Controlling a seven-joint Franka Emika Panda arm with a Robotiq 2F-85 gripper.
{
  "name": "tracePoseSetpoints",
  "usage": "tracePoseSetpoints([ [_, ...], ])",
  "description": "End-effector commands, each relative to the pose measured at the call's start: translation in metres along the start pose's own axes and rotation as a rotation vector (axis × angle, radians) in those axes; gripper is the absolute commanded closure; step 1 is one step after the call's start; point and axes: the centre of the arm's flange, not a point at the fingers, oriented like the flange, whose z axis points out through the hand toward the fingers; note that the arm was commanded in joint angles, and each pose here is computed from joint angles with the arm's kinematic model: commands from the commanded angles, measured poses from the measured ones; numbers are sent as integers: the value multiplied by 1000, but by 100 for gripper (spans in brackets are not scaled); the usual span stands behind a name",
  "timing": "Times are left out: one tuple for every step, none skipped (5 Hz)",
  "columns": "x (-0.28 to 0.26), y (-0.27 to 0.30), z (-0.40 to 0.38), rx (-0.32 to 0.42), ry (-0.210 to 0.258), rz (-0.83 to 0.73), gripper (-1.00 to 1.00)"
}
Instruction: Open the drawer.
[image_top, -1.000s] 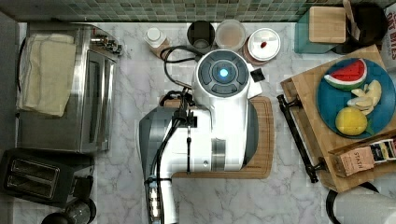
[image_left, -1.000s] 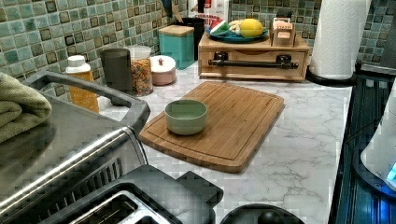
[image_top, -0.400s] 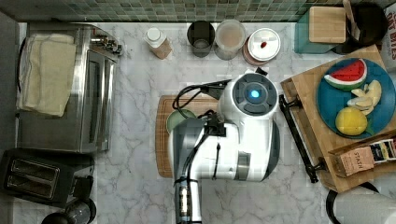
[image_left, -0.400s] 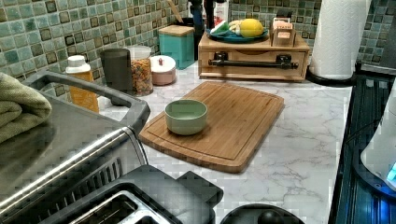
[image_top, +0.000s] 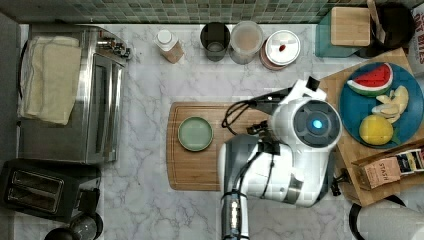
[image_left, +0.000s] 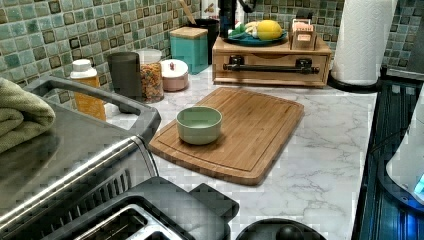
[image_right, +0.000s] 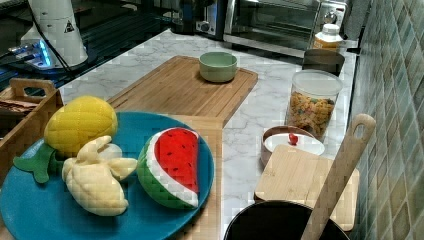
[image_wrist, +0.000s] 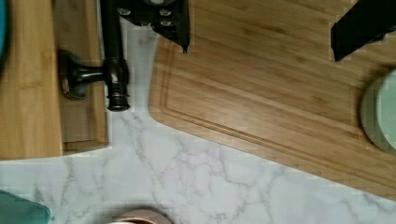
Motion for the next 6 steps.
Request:
tracePoseSetpoints([
  [-43, 44, 27, -78, 29, -193, -100],
  [-52, 54, 40, -109, 11, -221, -100],
  [-61, 51, 52, -143, 14, -205, -100],
  [-69, 66, 63, -165, 8, -220, -100],
  [-76, 81, 72, -177, -31, -245, -100],
  [-84, 88, 88, -152, -18, -237, -100],
])
